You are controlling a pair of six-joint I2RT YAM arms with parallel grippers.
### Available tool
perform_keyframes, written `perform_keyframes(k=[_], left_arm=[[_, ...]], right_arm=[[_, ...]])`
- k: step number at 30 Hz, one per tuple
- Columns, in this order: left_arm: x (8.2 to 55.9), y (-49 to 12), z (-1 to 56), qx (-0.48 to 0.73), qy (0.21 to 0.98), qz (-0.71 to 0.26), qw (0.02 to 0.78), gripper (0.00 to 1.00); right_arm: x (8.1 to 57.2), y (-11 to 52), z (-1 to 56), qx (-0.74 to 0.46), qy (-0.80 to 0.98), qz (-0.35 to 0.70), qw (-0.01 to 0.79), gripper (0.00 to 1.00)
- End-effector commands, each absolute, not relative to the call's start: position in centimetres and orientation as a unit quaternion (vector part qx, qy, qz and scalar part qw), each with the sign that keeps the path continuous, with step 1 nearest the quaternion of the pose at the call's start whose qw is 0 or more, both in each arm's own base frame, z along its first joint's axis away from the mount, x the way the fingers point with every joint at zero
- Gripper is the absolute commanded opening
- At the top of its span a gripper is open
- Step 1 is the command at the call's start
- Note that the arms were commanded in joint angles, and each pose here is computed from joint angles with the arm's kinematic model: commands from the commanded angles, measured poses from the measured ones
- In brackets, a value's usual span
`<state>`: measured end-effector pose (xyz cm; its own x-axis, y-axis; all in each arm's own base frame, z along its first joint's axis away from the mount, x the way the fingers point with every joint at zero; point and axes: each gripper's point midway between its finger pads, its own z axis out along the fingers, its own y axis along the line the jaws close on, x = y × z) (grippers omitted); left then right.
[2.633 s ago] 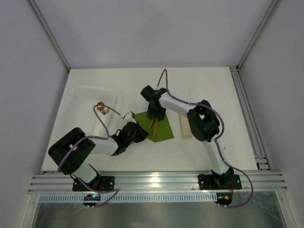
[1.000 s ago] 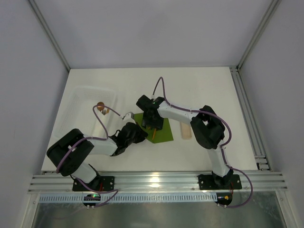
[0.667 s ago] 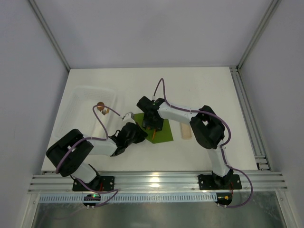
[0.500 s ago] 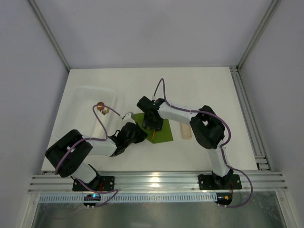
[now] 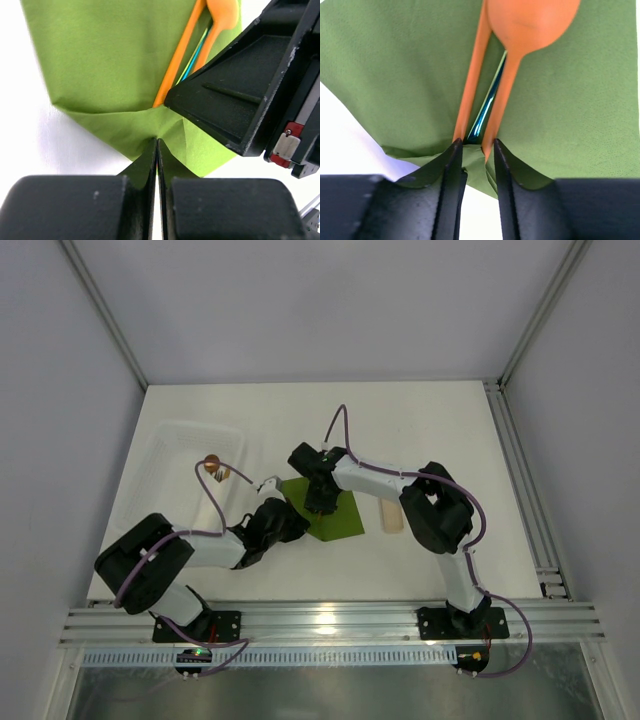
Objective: Place the utensils on the paper napkin and roll it up
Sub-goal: Adjust the utensils on the napkin.
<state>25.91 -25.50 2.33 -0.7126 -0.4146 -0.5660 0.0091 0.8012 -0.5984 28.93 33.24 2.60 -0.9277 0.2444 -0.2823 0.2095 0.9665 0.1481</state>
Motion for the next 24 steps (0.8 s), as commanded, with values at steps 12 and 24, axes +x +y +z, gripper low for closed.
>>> perform_keyframes(k=[12,24], left_arm=[[26.1,-25.5,3.6,-0.104,0.871,-0.297,0.378,0.00],[26.1,-25.5,3.6,-0.105,0.871,-0.298,0.377,0.00]], right_arm=[[30.5,33.2,4.8,0.103,0.971,0.061,0.206,0.54],[30.3,26.2,8.2,0.091,0.965,0.045,0.242,0.68]])
